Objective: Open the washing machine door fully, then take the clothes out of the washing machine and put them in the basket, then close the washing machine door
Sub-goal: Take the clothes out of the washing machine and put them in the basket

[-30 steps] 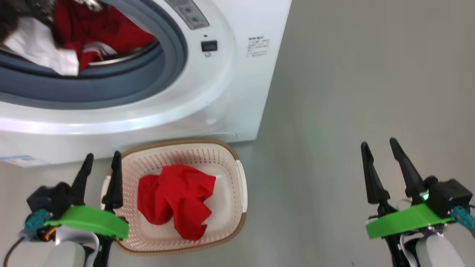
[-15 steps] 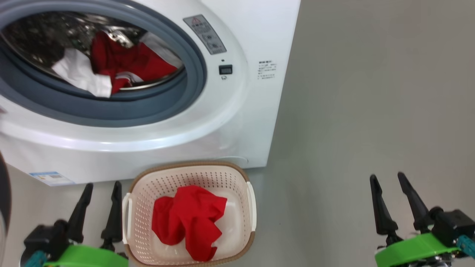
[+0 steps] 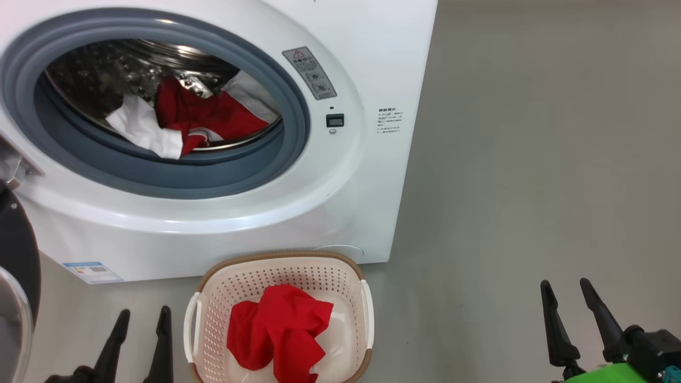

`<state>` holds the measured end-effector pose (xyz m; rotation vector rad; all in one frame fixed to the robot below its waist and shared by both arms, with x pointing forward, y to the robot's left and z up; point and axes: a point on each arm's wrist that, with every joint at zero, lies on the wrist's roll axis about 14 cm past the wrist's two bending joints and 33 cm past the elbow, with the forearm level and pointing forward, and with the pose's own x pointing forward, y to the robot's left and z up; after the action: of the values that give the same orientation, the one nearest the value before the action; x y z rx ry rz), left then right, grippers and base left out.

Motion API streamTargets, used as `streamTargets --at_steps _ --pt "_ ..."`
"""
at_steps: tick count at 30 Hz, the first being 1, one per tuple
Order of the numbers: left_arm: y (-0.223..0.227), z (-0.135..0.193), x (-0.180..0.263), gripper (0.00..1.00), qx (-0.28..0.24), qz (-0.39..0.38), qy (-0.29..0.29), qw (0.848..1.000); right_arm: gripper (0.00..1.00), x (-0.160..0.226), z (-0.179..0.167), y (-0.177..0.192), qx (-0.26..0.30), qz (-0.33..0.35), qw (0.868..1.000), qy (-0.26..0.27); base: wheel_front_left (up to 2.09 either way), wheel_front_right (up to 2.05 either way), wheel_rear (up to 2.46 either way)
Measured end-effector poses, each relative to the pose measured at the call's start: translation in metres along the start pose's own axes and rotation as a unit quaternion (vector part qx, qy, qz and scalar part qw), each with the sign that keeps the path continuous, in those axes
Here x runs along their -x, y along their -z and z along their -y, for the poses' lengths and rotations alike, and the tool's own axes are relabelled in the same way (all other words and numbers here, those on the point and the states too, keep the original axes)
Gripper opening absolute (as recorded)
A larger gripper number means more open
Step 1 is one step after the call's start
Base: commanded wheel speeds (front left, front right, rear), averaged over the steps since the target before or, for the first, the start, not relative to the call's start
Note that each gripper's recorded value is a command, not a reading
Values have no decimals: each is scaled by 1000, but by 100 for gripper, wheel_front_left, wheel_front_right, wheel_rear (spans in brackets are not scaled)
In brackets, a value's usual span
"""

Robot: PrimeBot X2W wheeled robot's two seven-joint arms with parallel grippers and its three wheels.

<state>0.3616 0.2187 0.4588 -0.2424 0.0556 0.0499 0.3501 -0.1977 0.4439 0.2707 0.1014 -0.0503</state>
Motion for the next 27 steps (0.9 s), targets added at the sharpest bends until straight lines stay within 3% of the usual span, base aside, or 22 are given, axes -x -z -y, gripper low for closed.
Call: streamTargets --at_steps 16,22,27 --pt "7 2 -5 100 1 -10 1 1000 100 0 4 11 0 -18 1000 6 0 0 0" --pt "4 12 -40 100 -11 -4 19 1000 100 -17 0 8 -1 -12 1000 1 0 0 0" --pt "5 19 -94 100 -27 -9 33 999 100 -40 -6 8 -6 -8 1000 -7 0 0 0"
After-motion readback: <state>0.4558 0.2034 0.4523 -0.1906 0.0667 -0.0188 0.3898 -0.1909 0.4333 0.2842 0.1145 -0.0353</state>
